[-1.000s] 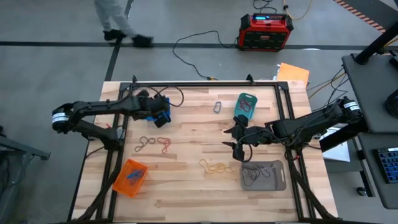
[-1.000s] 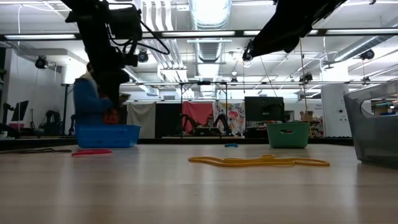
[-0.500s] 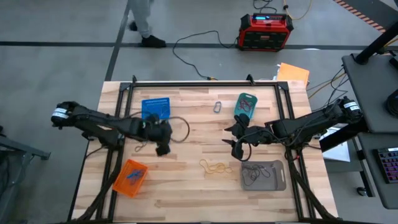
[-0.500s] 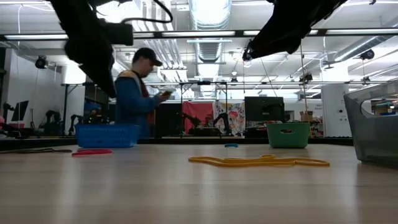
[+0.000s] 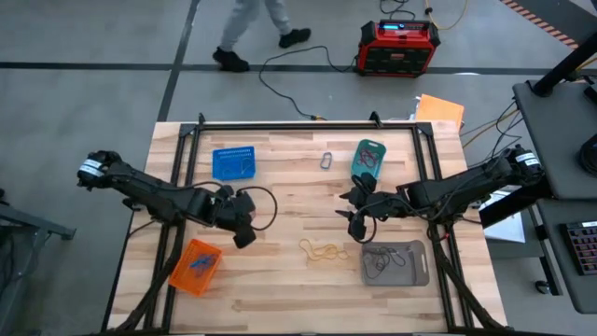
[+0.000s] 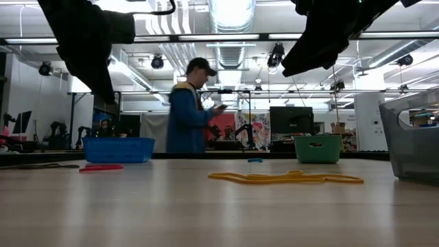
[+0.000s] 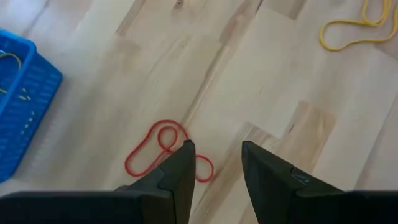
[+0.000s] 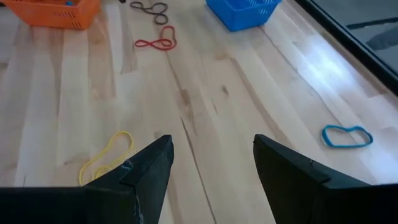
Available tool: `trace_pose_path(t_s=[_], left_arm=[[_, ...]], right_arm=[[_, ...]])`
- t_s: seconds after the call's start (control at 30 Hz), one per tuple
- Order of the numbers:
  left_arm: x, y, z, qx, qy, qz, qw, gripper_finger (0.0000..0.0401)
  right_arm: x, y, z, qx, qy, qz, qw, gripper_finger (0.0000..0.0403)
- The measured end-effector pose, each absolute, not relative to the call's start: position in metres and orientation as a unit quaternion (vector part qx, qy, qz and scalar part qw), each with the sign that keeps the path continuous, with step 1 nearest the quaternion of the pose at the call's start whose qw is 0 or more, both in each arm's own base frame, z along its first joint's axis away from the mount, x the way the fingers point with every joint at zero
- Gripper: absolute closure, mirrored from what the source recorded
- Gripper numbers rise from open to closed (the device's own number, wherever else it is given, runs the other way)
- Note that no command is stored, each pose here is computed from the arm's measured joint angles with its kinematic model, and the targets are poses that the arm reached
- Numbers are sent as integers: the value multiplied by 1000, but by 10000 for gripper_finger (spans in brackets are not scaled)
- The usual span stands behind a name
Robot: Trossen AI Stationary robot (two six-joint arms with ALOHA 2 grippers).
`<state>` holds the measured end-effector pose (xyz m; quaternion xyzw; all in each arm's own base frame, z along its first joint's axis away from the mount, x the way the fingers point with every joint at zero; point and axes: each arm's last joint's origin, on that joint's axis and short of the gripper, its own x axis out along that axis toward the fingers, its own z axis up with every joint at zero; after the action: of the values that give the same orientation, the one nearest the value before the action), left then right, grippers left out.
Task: Sort rubber bands into baskets
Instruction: Put the blue rubber band into the orange bin
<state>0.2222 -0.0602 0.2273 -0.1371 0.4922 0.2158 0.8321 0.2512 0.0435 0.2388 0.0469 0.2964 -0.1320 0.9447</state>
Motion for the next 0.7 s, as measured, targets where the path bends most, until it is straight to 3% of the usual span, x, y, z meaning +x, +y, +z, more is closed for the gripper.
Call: trace_pose_path(t_s=[0.33,0.5,0.7], left_arm=[[222,-60,227,-132,491,217,833,286],[223,-59,228,-108,485,221,839,286],[226,-54,231,-49,429,279,858,286]], right_arm=[[251,43,238,49,296,-139,944,183],[253,24,244,73,253,-261,929,184],[266,-19,258,134,246,-277,919,184]])
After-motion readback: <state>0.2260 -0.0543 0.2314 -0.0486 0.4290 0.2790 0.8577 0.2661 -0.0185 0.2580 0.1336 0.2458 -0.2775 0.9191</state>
